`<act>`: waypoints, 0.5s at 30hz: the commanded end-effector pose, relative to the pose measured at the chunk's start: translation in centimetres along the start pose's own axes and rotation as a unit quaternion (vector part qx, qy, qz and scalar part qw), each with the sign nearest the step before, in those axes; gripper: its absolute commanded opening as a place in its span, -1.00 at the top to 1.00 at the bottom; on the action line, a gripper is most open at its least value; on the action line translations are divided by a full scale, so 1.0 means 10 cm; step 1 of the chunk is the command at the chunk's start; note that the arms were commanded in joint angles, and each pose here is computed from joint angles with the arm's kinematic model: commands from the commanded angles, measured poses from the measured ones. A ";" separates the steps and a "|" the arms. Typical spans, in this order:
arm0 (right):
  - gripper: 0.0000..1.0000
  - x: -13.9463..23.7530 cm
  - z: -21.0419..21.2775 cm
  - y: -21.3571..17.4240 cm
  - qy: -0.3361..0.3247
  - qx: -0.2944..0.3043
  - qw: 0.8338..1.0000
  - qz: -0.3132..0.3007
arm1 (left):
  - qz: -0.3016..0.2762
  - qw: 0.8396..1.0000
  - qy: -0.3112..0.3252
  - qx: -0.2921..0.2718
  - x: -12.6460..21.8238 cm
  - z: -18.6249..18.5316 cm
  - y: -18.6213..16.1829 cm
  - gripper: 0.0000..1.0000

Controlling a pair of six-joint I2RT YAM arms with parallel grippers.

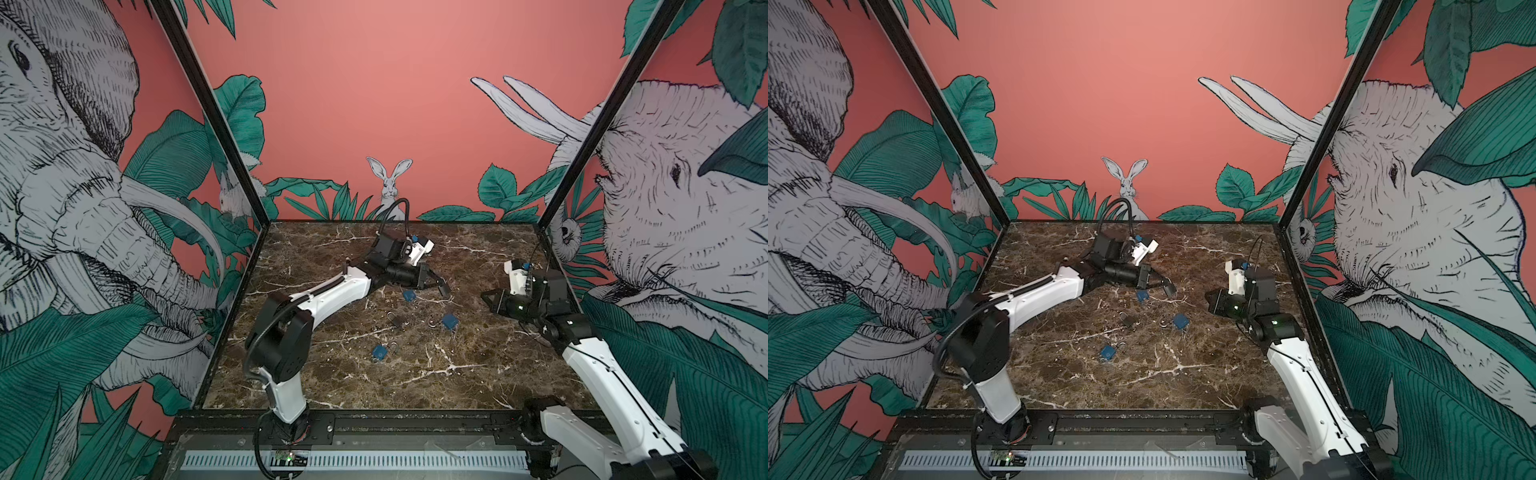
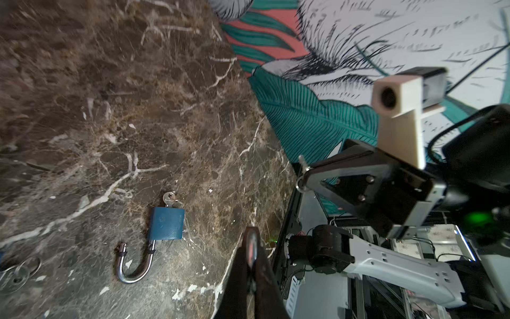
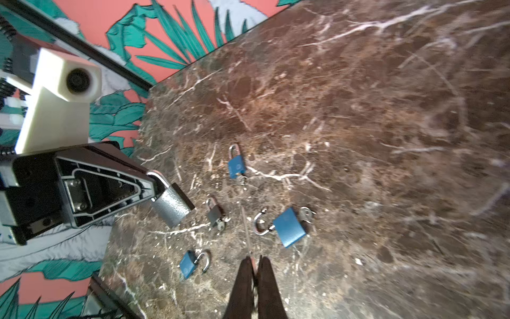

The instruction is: Lock with the key

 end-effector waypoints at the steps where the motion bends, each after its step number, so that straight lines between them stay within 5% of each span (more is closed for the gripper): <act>1: 1.00 0.03 -0.19 -0.01 -0.029 -0.006 1.000 -0.008 | 0.020 1.000 -0.015 -0.004 -0.18 0.04 0.12 1.00; 15: 1.00 -0.20 -0.53 0.22 -0.066 -0.016 0.998 -0.012 | 0.081 0.995 -0.036 0.041 -1.27 0.65 0.21 1.00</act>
Point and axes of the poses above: each gripper's point midway between its finger pads, its own x axis back along the fingers, its own z axis along the line the jaws close on, y = z × x, the point moved 4 cm from there along x, back along the fingers, and after that the axes turned 13 degrees about -x, right-handed, at the moved point
